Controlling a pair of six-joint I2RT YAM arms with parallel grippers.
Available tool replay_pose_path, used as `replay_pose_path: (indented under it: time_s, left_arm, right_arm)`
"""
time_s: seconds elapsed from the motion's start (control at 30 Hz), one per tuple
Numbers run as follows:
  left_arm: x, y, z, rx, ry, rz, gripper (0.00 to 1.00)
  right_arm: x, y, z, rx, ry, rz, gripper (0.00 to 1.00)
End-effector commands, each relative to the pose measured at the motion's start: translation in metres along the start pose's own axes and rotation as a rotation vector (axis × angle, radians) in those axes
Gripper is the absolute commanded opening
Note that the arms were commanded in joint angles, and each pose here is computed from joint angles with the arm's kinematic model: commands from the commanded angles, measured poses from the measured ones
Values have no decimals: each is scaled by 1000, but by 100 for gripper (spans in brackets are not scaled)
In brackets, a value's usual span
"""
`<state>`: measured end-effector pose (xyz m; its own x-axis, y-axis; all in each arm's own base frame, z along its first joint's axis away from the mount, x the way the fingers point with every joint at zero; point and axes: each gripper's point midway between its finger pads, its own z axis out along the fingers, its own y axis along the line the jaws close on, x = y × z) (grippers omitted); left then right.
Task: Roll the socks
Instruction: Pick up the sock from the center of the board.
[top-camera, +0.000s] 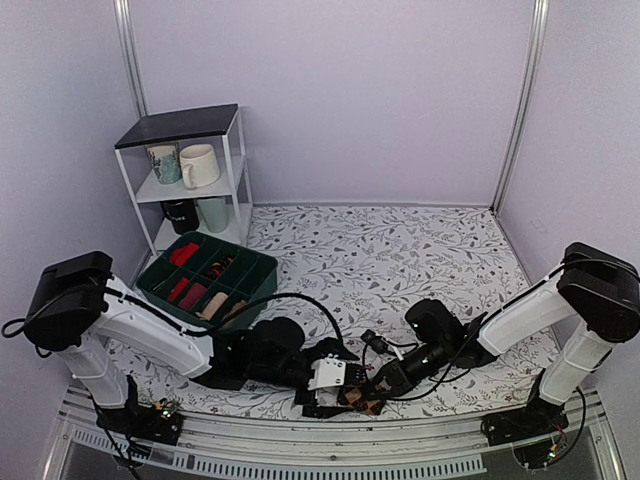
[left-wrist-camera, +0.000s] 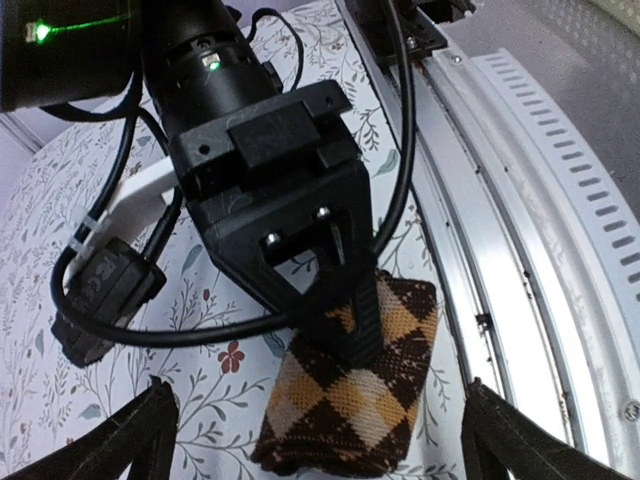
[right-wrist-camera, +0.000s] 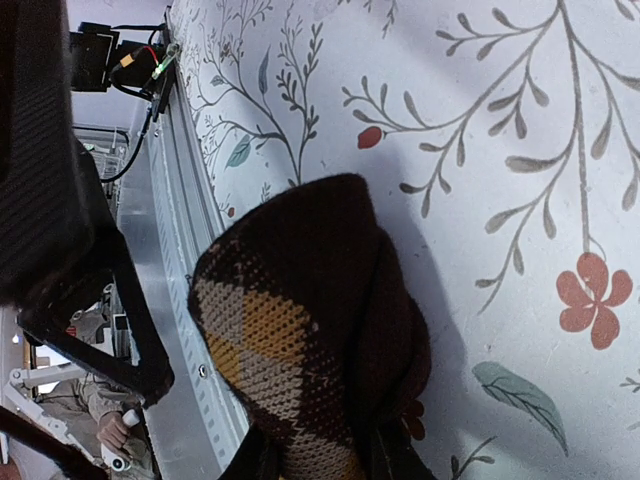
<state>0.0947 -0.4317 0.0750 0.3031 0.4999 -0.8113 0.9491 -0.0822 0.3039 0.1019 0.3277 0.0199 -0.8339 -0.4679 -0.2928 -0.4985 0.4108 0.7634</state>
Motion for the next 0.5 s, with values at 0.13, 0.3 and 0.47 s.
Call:
replay_pose_path:
  time_s: [0.13, 0.3, 0.47]
  left_arm:
    - [-3, -15, 22, 104, 5, 71, 99]
    - [5, -25, 27, 172, 35, 51, 99]
    - [19, -20, 38, 191, 77, -1, 98]
  right_arm:
    - [37, -55, -3, 219, 77, 129, 0]
    - [36, -55, -3, 222, 79, 120, 0]
    - [36, -54, -3, 220, 81, 115, 0]
